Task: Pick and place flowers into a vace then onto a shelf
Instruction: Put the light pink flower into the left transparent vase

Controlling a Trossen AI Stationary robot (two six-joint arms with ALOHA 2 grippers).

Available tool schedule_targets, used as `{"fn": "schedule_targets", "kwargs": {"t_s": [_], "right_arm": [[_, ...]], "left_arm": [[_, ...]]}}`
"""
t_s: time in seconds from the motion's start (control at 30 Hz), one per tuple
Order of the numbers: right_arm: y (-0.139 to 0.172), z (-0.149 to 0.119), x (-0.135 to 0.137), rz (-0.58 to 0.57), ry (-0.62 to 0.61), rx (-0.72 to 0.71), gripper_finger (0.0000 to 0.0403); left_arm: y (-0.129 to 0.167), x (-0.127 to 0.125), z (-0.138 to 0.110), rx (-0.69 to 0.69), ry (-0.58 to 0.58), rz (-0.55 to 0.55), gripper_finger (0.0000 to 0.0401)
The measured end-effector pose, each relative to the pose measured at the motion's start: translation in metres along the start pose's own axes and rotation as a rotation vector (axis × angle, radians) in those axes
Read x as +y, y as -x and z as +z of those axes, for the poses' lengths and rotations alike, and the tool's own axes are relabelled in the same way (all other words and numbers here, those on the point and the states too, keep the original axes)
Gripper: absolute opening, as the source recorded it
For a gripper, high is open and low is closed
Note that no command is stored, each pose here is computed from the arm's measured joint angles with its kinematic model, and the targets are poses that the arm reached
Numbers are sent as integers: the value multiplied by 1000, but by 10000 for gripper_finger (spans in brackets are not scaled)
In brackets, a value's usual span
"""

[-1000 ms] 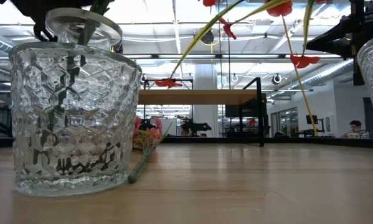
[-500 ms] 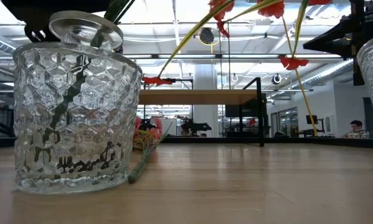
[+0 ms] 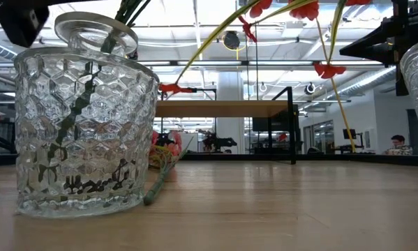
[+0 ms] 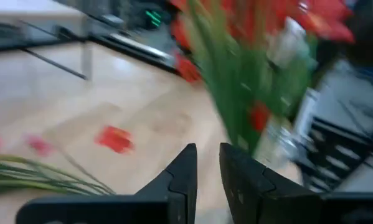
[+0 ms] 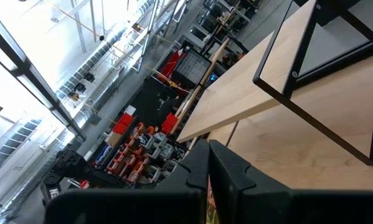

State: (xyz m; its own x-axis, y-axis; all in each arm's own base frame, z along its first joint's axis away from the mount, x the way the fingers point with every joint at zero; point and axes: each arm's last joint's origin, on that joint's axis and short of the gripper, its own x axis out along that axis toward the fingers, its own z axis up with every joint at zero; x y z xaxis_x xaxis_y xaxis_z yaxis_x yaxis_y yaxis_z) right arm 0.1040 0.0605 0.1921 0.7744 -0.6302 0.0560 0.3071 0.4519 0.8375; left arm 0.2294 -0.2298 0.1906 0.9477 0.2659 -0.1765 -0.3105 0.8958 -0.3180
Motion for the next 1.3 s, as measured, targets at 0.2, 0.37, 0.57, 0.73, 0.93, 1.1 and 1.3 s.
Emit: {"fn": "schedule_targets", "kwargs": {"t_s": [0.2,0.37,0.57,0.73,0.93,1.1,1.3], "right_arm": [[0,0,0,0,0,0,4],[0,0,0,0,0,0,4],[0,0,0,0,0,0,4],[0,0,0,0,0,0,4],[0,0,0,0,0,0,4],[0,0,0,0,0,0,4],[0,0,0,-1,8,1,4]], "left_arm": [[10,11,19,-159,176,177,72],[10,29,42,-261,404,253,72],[-8,48,60,-244,573,288,70],[-36,71,62,-65,736,322,29],[-57,94,70,179,974,356,16],[-57,110,80,369,1020,490,31],[-52,130,88,501,917,605,33]]}}
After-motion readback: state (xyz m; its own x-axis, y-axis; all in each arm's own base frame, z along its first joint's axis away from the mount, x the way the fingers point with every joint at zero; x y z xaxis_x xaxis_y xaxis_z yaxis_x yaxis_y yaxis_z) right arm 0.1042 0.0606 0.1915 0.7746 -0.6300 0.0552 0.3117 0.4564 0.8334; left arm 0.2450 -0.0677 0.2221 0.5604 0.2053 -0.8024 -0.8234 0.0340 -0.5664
